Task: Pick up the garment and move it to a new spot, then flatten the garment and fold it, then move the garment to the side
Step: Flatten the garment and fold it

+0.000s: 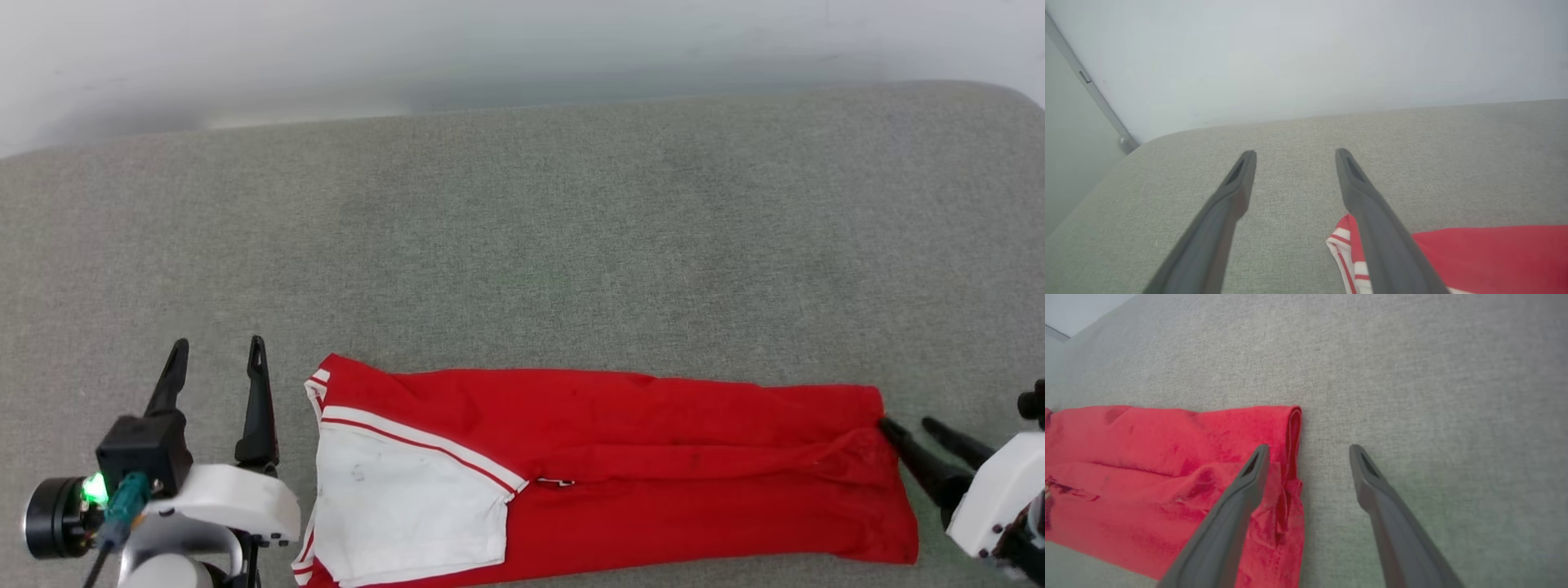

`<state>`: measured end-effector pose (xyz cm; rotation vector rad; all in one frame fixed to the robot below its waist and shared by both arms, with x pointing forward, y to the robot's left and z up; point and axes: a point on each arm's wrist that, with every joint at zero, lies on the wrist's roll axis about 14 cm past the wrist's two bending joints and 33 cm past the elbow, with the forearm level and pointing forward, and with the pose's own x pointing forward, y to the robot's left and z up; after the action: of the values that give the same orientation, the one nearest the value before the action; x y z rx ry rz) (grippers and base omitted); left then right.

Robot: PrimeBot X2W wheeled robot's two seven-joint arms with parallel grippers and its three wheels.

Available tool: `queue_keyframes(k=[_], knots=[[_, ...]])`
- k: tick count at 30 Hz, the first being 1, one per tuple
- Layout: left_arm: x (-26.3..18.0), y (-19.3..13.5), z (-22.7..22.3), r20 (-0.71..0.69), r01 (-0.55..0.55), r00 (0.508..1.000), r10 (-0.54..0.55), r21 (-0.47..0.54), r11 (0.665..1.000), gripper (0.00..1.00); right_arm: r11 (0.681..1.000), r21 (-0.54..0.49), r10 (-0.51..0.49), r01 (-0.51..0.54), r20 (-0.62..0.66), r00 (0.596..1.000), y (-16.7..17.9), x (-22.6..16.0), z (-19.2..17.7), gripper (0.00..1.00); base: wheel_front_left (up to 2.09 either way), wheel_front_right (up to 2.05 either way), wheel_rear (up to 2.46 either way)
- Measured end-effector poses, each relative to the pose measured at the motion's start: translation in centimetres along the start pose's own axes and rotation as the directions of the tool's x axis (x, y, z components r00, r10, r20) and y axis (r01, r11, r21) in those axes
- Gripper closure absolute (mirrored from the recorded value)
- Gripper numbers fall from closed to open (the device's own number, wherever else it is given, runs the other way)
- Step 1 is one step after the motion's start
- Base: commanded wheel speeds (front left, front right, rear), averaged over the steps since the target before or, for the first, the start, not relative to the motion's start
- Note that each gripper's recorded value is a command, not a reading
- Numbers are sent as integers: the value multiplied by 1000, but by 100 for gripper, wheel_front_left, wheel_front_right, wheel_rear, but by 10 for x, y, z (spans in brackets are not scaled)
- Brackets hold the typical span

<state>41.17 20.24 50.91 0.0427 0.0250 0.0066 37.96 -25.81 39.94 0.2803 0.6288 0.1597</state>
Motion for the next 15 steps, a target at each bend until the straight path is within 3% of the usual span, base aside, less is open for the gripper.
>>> queue_keyframes(k=[8, 15], knots=[[-17, 12, 2, 73, -120, 990, 118, 21, 993, 0, 991, 127, 69, -50, -149, 986, 27, 10, -43, 0, 0, 0, 0], [-32, 18, 6, 119, -190, 975, 186, 30, 981, 0, 982, 163, 129, -94, -221, 967, 49, 13, -62, 0, 0, 0, 0]])
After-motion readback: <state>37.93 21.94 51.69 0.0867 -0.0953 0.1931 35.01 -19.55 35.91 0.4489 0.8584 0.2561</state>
